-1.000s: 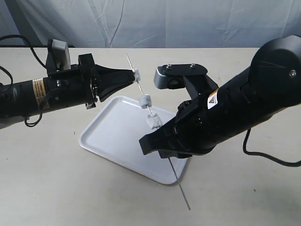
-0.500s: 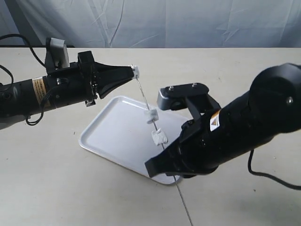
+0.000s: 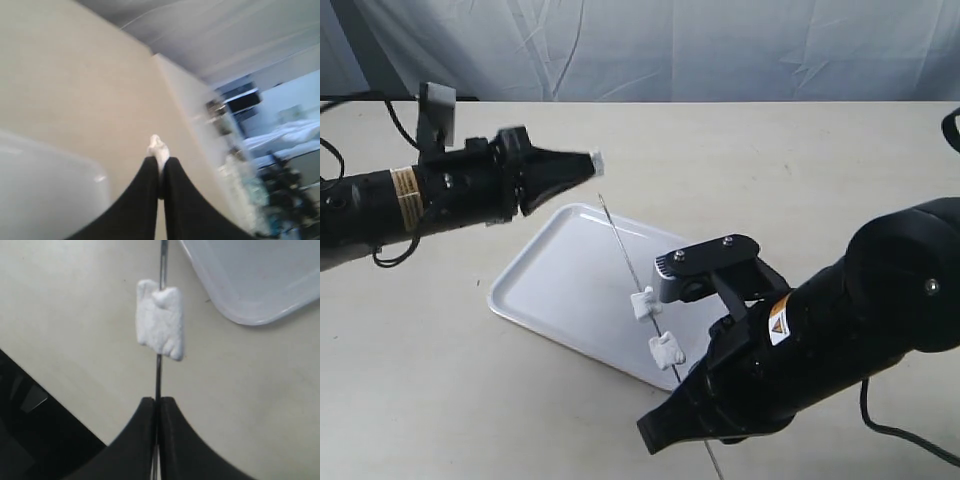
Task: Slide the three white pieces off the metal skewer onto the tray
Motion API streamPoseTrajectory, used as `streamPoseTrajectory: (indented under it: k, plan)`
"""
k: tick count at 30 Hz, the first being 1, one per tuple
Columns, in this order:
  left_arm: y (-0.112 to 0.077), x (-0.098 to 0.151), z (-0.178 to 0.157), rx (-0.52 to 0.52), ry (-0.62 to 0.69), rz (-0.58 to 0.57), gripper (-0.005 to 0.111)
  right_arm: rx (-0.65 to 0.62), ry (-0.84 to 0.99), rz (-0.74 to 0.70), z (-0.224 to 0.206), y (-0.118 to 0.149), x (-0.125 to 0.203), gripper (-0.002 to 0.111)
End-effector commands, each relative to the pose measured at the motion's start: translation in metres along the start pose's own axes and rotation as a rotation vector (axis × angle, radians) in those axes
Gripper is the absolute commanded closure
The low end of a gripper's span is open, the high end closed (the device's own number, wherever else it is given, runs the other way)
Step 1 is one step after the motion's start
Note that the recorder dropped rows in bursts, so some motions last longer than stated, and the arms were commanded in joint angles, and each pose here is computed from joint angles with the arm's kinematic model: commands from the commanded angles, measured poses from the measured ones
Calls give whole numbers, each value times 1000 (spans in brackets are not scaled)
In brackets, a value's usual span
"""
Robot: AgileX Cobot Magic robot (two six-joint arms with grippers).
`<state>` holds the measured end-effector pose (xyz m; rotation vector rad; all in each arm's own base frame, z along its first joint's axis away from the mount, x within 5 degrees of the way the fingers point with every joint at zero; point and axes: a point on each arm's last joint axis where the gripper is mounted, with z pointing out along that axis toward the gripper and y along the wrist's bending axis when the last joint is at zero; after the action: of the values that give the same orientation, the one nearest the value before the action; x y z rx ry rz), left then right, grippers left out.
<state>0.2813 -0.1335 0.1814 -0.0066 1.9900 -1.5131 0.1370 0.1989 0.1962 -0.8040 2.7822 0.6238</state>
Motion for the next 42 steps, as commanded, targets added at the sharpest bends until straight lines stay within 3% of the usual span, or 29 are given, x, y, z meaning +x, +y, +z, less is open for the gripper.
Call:
streamPoseTrajectory:
  k: [1, 2, 4, 10, 17, 21, 28, 31, 35, 39, 42]
  plan:
    - [30, 15, -6, -325, 185, 122, 107, 9, -24, -7, -8, 0, 2, 109]
    - [36, 17, -8, -395, 209, 136, 107, 6, -32, -9, -10, 1, 2, 109]
    - [38, 19, -10, -425, 236, 150, 107, 4, -45, -10, -12, 1, 1, 109]
    - [38, 24, -7, -429, 276, 180, 107, -6, -70, 6, -12, 2, -1, 109]
    - [51, 41, 9, -407, 352, 158, 105, -14, -71, 17, -12, 3, -1, 109]
    - [52, 42, 14, -369, 349, 135, 90, -14, -71, 17, -12, 3, -1, 109]
    - [53, 38, 17, -358, 309, 136, 51, -14, -92, 17, -12, 3, -3, 109]
    - [46, 37, 18, -261, 298, 116, 49, -13, -125, 18, -13, 2, -6, 109]
    - [21, 27, 9, 84, 267, 32, 49, -10, -183, 13, -14, 2, -11, 109]
    - [25, 25, -11, 77, 363, 41, 49, -11, -216, 13, -14, 2, -14, 109]
    - [28, 24, -20, 52, 320, -15, 49, -10, -226, 11, -14, 2, -15, 109]
